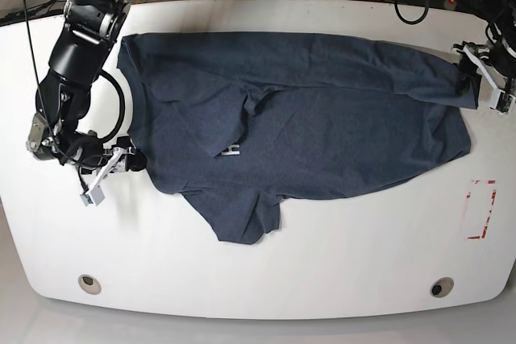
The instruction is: Fold the T-shirt properly
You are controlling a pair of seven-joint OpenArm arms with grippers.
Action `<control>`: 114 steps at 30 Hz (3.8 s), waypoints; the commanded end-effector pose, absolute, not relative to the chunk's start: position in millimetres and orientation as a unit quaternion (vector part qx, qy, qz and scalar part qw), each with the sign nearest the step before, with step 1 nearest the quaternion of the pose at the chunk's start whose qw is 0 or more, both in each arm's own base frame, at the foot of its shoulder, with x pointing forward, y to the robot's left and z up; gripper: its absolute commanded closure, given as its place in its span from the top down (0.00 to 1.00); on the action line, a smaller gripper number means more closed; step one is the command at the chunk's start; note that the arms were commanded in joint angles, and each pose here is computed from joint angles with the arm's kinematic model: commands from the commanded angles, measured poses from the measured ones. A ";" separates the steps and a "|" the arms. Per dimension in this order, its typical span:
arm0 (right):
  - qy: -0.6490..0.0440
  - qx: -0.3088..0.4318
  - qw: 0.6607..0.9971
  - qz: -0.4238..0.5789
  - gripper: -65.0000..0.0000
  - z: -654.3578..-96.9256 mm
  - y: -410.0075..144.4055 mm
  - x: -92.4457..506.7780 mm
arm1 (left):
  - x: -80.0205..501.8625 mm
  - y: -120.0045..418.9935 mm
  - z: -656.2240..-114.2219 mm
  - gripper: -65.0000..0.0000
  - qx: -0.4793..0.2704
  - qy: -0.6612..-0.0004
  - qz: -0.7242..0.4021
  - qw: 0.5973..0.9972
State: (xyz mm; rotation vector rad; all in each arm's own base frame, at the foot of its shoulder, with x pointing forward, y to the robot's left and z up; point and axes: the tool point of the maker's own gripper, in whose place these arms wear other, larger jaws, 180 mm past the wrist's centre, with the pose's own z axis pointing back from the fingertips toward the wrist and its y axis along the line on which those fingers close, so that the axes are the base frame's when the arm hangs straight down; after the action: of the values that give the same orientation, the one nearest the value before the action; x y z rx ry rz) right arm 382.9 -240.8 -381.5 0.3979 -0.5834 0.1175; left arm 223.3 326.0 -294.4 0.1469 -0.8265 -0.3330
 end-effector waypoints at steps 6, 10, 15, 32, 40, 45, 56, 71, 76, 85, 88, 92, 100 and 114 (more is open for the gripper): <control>-0.325 0.187 0.925 0.060 0.60 -372.9 -247.4 413.7 | 223.2 340.2 -273.5 0.67 0.093 -0.412 -0.169 0.891; -0.317 0.195 0.926 0.060 0.60 -383.7 -240.0 411.9 | 217.2 344.8 -279.4 0.67 0.099 -0.388 -0.165 0.901; -0.304 0.216 0.926 0.063 0.60 -396.1 -217.1 408.1 | 215.8 346.6 -280.8 0.66 0.101 -0.381 -0.163 0.905; -0.298 0.256 0.918 0.062 0.14 -412.7 -173.1 400.3 | 217.8 377.3 -237.6 0.66 0.095 -0.423 -0.108 0.895; -0.298 0.257 0.917 0.064 0.03 -412.1 -171.3 400.8 | 219.4 397.1 -249.5 0.67 0.108 -0.358 -0.084 0.923; -0.299 0.258 0.916 0.064 0.03 -411.4 -170.3 401.5 | 209.5 386.3 -257.3 0.67 0.113 -0.316 -0.138 0.932; -0.300 0.259 0.916 0.064 0.03 -410.8 -170.3 401.9 | 179.7 370.1 -292.0 0.67 0.090 -0.223 -0.207 0.948; -0.298 0.260 0.916 0.062 0.03 -412.9 -169.5 399.9 | 254.4 405.4 -264.5 0.68 0.160 -0.360 -0.015 0.919; -0.298 0.260 0.916 0.062 0.03 -412.9 -169.5 399.9 | 269.9 421.0 -296.4 0.67 0.149 -0.321 0.043 0.934; -0.298 0.260 0.916 0.062 0.03 -412.9 -169.5 399.9 | 314.9 406.1 -346.9 0.67 0.059 -0.360 0.071 0.928; -0.298 0.260 0.916 0.062 0.03 -412.9 -169.5 399.9 | 323.7 400.5 -360.5 0.67 0.028 -0.361 0.083 0.929; -0.299 0.260 0.916 0.062 0.03 -412.2 -169.5 400.6 | 332.2 393.9 -370.6 0.67 0.003 -0.366 0.091 0.926; -0.300 0.260 0.916 0.062 0.03 -411.6 -170.3 400.9 | 337.1 374.3 -400.2 0.68 -0.039 -0.357 0.093 0.929; -0.300 0.260 0.916 0.061 0.02 -412.1 -170.5 400.3 | 334.7 371.9 -415.1 0.13 -0.055 -0.339 0.094 0.935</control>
State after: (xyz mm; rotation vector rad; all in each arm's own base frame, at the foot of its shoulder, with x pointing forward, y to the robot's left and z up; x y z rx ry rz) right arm 389.0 -162.0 -424.8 0.5593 -0.5860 0.1141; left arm 340.8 372.1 -409.6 -0.1263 -0.7539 0.2175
